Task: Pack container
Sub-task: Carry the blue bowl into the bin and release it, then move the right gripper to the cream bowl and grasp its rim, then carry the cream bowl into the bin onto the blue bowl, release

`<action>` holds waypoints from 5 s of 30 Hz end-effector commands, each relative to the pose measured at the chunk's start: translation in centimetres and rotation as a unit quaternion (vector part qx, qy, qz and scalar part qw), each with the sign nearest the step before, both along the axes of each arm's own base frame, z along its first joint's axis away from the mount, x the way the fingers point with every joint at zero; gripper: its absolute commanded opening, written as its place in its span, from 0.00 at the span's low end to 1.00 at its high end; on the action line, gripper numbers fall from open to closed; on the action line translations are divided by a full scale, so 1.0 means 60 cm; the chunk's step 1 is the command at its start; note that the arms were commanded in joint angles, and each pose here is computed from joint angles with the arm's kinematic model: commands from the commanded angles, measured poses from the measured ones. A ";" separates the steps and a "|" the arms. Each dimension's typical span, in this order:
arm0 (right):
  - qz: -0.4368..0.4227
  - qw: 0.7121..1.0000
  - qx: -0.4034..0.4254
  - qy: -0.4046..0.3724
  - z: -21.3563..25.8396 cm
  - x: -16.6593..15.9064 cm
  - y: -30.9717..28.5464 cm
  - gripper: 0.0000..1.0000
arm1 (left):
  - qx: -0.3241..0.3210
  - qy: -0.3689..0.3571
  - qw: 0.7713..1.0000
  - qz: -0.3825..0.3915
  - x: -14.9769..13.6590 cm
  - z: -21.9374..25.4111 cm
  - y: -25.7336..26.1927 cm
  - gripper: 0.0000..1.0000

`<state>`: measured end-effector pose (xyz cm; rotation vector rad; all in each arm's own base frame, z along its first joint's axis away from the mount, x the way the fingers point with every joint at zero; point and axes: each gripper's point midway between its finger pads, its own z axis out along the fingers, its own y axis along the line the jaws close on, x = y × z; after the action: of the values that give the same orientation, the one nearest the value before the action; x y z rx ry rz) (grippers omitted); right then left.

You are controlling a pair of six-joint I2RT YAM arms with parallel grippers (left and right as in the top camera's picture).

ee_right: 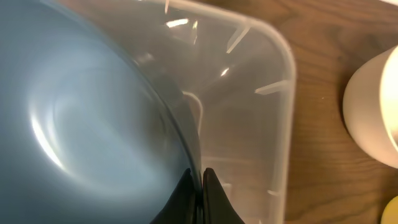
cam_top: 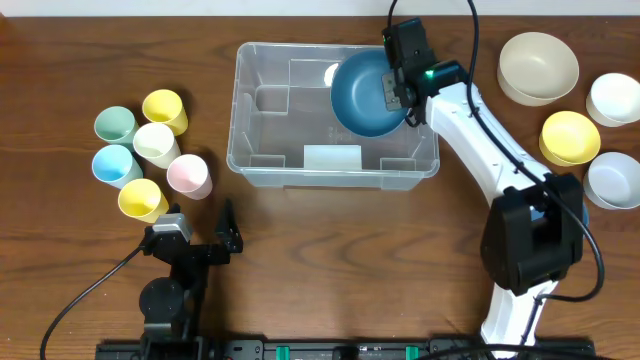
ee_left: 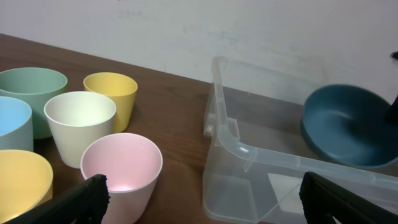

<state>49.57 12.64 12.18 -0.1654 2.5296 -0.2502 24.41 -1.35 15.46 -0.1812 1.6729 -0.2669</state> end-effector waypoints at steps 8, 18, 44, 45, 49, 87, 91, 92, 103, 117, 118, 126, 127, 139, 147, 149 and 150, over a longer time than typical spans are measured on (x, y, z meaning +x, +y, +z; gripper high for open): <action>-0.015 1.000 -0.014 0.010 -0.036 0.011 -0.008 0.02 | 0.000 0.021 1.000 -0.006 -0.001 -0.026 -0.004 0.98; -0.011 0.999 -0.038 0.004 -0.032 0.014 -0.017 0.57 | 0.000 0.021 1.000 -0.006 -0.001 -0.026 -0.004 0.98; -0.180 0.980 0.070 -0.047 0.186 0.015 -0.316 0.66 | 0.000 0.021 1.000 -0.006 -0.001 -0.026 -0.004 0.98; -0.183 0.979 0.076 -0.036 0.168 0.018 -0.334 0.66 | 0.000 0.021 1.000 -0.006 -0.001 -0.026 -0.004 0.98; -0.204 0.975 0.091 -0.003 0.102 0.027 -0.381 0.64 | 0.000 0.021 1.000 -0.006 -0.001 -0.026 -0.004 0.98; -0.086 0.989 0.072 0.096 -0.140 0.085 -0.368 0.12 | 0.000 0.021 1.000 -0.006 -0.001 -0.026 -0.004 0.98; -0.093 0.989 0.076 0.088 -0.111 0.090 -0.367 0.01 | 0.000 0.021 1.000 -0.006 -0.001 -0.026 -0.004 0.98; -0.099 0.989 0.079 0.080 -0.093 0.094 -0.367 0.01 | 0.000 0.021 1.000 -0.006 -0.001 -0.026 -0.004 0.98; -0.053 0.991 0.106 -0.066 0.213 0.104 -0.286 0.01 | 0.000 0.021 1.000 -0.006 -0.001 -0.026 -0.004 0.98; 0.192 0.976 0.092 -0.053 0.292 -0.038 0.136 0.01 | 0.000 0.021 1.000 -0.006 -0.001 -0.026 -0.004 0.98; 0.198 0.976 0.082 -0.041 0.276 -0.045 0.151 0.01 | 0.000 0.021 1.000 -0.006 -0.001 -0.026 -0.004 0.98; 0.187 0.980 0.050 0.054 0.129 -0.071 0.202 0.01 | 0.000 0.021 1.000 -0.006 -0.001 -0.026 -0.004 0.98; 0.186 0.979 0.047 0.064 0.113 -0.073 0.203 0.01 | 0.000 0.021 1.000 -0.006 -0.001 -0.026 -0.004 0.98; 0.188 0.976 0.043 0.105 0.014 -0.065 0.214 0.01 | 0.000 0.021 1.000 -0.006 -0.001 -0.026 -0.004 0.98; 0.191 0.972 0.044 0.128 -0.029 -0.065 0.222 0.03 | 0.000 0.021 1.000 -0.006 -0.001 -0.026 -0.004 0.98; 0.191 0.972 0.043 0.131 -0.035 -0.064 0.222 0.31 | 0.000 0.021 1.000 -0.006 -0.001 -0.026 -0.004 0.98; 0.192 0.972 0.043 0.130 -0.035 -0.064 0.222 0.40 | 0.000 0.021 1.000 -0.006 -0.001 -0.026 -0.004 0.98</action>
<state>45.78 25.84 10.73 -0.6838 2.6797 0.0376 24.41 -1.35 15.46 -0.1812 1.6729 -0.2669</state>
